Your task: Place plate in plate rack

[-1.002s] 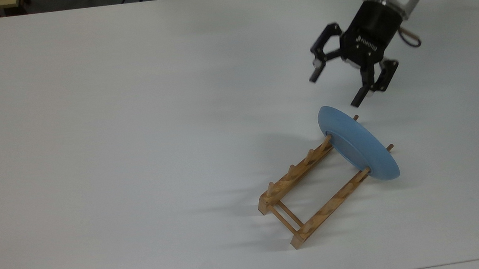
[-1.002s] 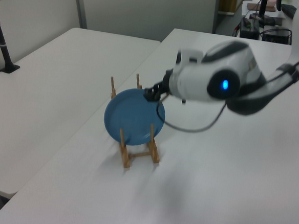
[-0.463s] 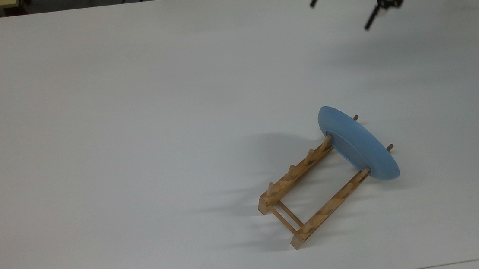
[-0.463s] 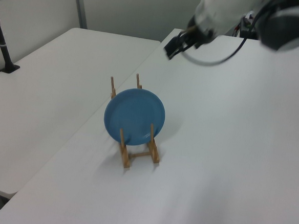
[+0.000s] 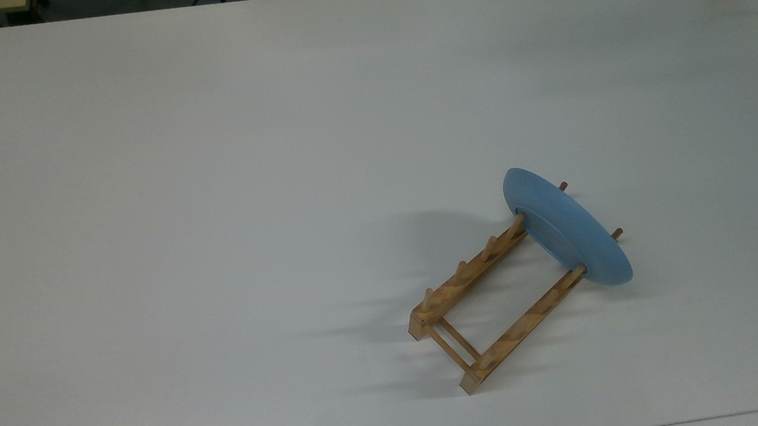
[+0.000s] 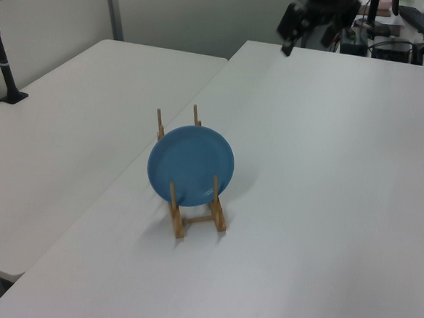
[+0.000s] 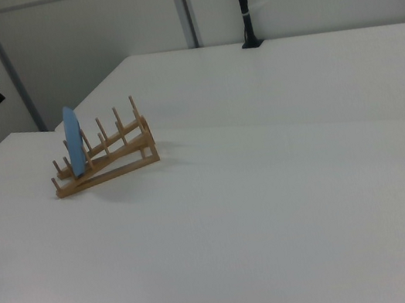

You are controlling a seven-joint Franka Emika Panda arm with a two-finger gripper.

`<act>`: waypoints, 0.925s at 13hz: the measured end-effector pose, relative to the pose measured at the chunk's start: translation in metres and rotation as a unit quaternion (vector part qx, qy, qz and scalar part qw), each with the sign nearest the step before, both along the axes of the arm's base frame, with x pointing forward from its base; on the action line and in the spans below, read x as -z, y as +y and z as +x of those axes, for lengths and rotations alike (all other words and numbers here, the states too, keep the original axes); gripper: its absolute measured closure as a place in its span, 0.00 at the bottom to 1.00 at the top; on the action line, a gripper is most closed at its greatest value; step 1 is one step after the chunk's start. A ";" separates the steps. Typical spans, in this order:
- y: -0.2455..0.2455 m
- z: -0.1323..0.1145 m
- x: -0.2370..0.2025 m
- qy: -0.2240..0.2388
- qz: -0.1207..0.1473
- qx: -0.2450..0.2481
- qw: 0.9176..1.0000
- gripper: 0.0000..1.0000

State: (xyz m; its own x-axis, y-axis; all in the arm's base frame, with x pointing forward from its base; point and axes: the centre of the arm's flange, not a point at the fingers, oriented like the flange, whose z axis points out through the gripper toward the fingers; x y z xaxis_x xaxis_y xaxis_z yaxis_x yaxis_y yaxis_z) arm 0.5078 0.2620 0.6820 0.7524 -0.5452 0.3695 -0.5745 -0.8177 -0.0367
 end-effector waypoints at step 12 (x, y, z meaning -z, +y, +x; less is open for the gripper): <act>-0.211 0.016 0.014 0.139 0.089 -0.148 0.975 0.00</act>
